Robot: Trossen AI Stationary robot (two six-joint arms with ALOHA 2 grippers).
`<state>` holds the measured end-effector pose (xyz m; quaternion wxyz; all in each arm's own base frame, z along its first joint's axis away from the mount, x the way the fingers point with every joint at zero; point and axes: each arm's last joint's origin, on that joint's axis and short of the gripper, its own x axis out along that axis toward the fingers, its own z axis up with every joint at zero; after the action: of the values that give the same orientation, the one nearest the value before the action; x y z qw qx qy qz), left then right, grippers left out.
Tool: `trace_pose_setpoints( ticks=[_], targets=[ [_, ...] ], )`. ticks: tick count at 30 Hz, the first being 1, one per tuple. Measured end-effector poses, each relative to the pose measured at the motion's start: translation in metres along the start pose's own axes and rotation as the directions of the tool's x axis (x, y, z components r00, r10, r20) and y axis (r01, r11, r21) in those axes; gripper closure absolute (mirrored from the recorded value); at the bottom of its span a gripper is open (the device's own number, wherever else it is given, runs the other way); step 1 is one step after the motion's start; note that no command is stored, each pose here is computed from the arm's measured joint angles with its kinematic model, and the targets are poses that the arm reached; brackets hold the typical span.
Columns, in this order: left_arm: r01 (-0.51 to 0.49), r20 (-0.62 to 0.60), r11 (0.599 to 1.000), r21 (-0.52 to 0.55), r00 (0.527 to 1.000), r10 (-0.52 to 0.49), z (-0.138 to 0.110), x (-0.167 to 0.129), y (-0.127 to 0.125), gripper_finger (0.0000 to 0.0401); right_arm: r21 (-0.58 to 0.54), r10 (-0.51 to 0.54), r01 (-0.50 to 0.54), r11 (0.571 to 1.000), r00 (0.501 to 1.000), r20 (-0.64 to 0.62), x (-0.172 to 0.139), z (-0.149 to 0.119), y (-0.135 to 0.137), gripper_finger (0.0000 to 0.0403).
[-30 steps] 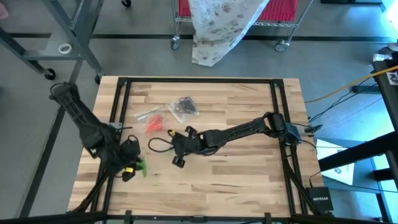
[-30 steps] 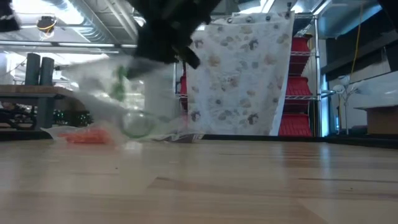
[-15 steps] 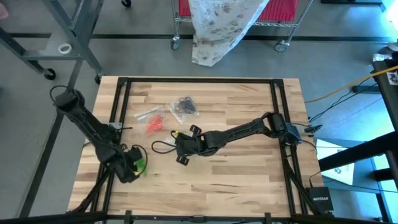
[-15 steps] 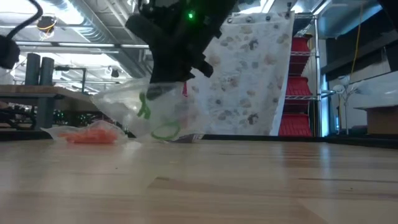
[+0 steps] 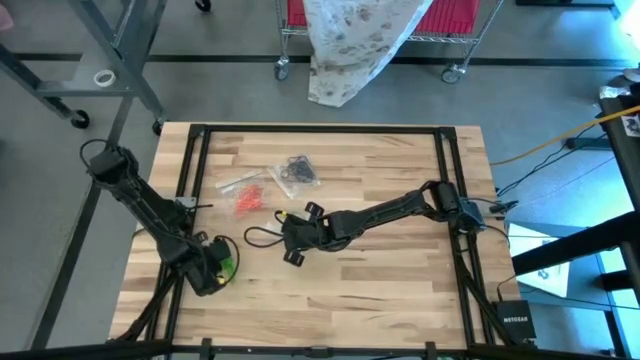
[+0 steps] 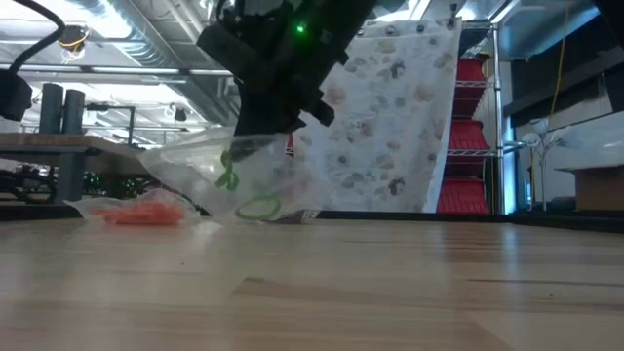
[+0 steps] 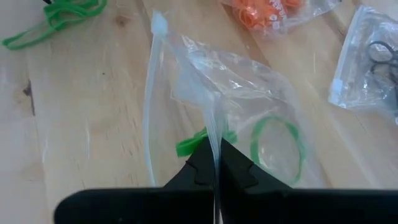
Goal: Sort rubber bands
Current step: Put the green rubber band into the transparent zip bag
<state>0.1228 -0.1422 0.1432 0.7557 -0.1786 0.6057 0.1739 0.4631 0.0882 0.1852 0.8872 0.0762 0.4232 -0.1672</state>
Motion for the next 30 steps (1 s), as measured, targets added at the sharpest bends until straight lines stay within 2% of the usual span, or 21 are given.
trace_pose_setpoints(
  ticks=[2, 4, 8, 11, 14, 17, 21, 26, 30],
  targets=[
    [-0.001, 0.0, 1.0, 0.011, 1.0, 0.001, 0.0, -0.001, 0.0, 0.0371, 0.001, 0.0, 0.0, 1.0, 1.0, 0.001, 0.0, 0.0, 0.0, 0.0403],
    [-0.005, 0.0, 1.0, 0.028, 1.0, 0.005, 0.002, -0.007, -0.003, 0.0392, 0.0, 0.0, 0.0, 1.0, 1.0, 0.0, 0.0, 0.0, 0.0, 0.0403],
    [-0.012, 0.001, 0.998, 0.063, 1.0, 0.012, 0.009, -0.032, -0.012, 0.0394, 0.0, 0.001, -0.001, 1.0, 1.0, 0.0, 0.0, 0.0, 0.0, 0.0403],
    [0.035, 0.027, 0.994, 0.105, 0.999, -0.038, 0.016, -0.062, -0.021, 0.0398, 0.004, 0.011, -0.011, 1.0, 1.0, 0.001, 0.0, 0.0, 0.001, 0.0403],
    [0.101, 0.114, 0.986, 0.136, 0.987, -0.116, 0.026, -0.091, -0.028, 0.0398, 0.018, 0.054, -0.054, 0.998, 0.998, 0.021, 0.0, 0.003, 0.003, 0.0403],
    [0.142, 0.234, 0.975, 0.174, 0.955, -0.181, 0.034, -0.117, -0.033, 0.0398, 0.032, 0.125, -0.127, 0.991, 0.991, 0.05, -0.001, 0.008, 0.007, 0.0403],
    [0.139, 0.378, 0.968, 0.21, 0.901, -0.211, 0.043, -0.139, -0.034, 0.0398, 0.042, 0.209, -0.213, 0.976, 0.974, 0.082, -0.002, 0.013, 0.011, 0.0403],
    [0.1, 0.508, 0.969, 0.227, 0.837, -0.206, 0.05, -0.149, -0.035, 0.0398, 0.05, 0.28, -0.287, 0.957, 0.953, 0.116, -0.003, 0.018, 0.015, 0.0403],
    [0.089, 0.554, 0.96, 0.265, 0.801, -0.227, 0.06, -0.151, -0.04, 0.0398, 0.069, 0.328, -0.341, 0.938, 0.933, 0.15, -0.004, 0.022, 0.017, 0.0403]
  ],
)
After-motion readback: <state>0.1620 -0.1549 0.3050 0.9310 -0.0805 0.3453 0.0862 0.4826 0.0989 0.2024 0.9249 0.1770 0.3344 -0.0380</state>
